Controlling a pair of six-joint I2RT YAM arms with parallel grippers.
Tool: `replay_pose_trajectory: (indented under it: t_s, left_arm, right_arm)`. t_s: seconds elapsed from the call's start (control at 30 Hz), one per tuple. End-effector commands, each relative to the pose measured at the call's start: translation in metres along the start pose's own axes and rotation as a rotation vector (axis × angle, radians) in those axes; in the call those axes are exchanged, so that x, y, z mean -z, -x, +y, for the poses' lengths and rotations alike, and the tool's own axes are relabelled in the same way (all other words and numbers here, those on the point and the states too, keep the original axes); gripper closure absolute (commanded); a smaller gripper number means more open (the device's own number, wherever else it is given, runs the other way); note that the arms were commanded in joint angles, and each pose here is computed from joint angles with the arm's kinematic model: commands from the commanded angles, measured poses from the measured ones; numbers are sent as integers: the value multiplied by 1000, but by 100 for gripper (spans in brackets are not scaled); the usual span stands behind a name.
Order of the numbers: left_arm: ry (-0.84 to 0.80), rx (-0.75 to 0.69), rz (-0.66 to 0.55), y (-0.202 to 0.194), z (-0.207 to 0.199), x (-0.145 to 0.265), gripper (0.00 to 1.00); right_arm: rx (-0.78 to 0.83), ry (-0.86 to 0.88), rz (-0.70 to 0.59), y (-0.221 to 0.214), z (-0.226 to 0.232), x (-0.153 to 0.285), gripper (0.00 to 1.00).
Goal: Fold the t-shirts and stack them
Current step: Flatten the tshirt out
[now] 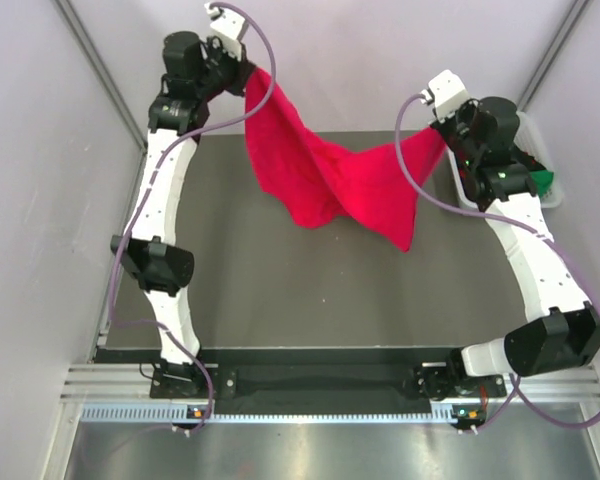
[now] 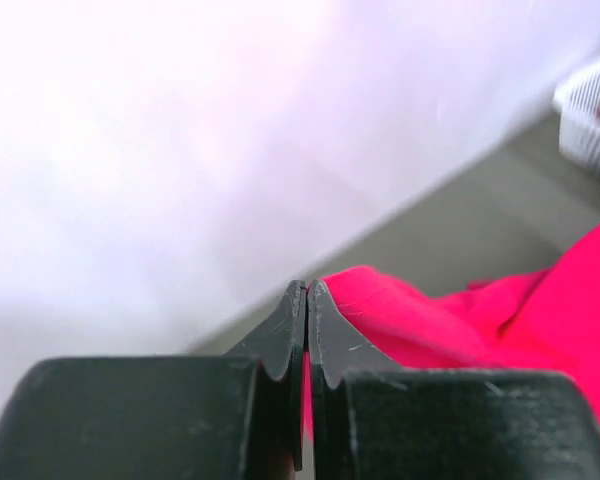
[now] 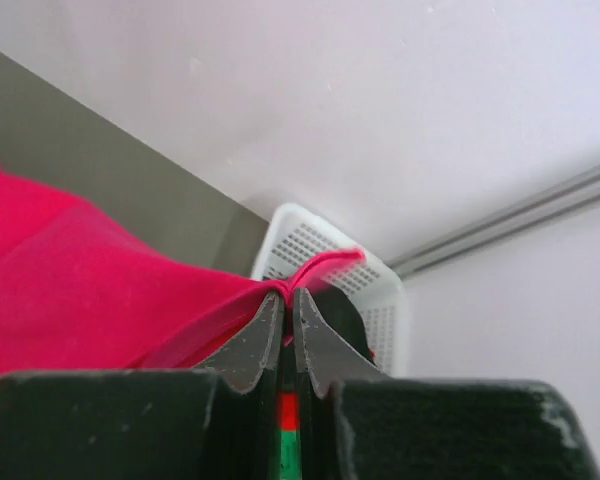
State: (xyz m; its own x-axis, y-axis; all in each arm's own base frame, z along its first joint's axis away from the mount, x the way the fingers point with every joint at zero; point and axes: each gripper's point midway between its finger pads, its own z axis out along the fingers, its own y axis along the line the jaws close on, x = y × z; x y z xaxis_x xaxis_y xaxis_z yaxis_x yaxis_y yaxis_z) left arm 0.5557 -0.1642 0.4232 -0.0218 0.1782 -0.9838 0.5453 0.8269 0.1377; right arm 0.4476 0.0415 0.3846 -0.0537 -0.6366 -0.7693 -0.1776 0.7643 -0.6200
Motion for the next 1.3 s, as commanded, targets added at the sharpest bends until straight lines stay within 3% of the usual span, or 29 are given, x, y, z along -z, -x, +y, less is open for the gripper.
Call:
replay_pose_trajectory:
  t_s: [0.0,0.2,0.4,0.5,0.63,0.73,0.83,0.93,1.0,1.03,1.07,1.1,1.13,1.17,1.23,1.27]
  left_arm:
    - [80,-104,-261,107,5,50,100]
    - [87,-151,-453,179,-10,101,100]
    - [57,-179,-557,216,-38,121,100]
    - [24,-198,-610,231,-62,121,100]
    - [-93,-239,-649,242,-125,113,100]
    - [-203,-204,-609,232,-163,111,100]
    - [-282,-154,-492,196,-183,115,100]
    - [-319,-164,-309,128,-192,133,100]
    - [-286,-155,-136,65,-189,154,100]
    - [-271,-175,-113,56,-186,180,100]
    - [-270,-208,-11,13,-186,182,100]
    - [-231,-218,62,-12,-179,193,100]
    - [-205,-249,55,-15,-175,218,100]
    - [-209,-307,129,-52,-174,222,100]
    - [-160,-368,153,-71,-165,251,100]
    - [-166,-388,221,-104,-165,255,100]
  right_arm:
    - [-82,45,-100,31,-1,14,100]
    - [-146,276,-47,4,70,18,100]
    - [-186,414,17,-26,122,32,100]
    - [-202,447,21,-31,133,41,100]
    - [-189,395,63,-46,128,44,100]
    - [-155,435,72,-52,134,56,100]
    - [-121,561,96,-62,154,77,100]
    - [-139,764,131,-74,190,105,98]
    - [-149,888,190,-89,211,123,80]
    - [-156,932,189,-89,218,128,66]
    - [-167,960,213,-94,224,130,60]
    - [-169,966,207,-91,224,129,55]
    - [-169,967,202,-89,223,127,49]
    - [-165,951,183,-85,221,119,47]
    - [-150,904,139,-72,211,104,45]
    - [-144,885,117,-67,209,90,44]
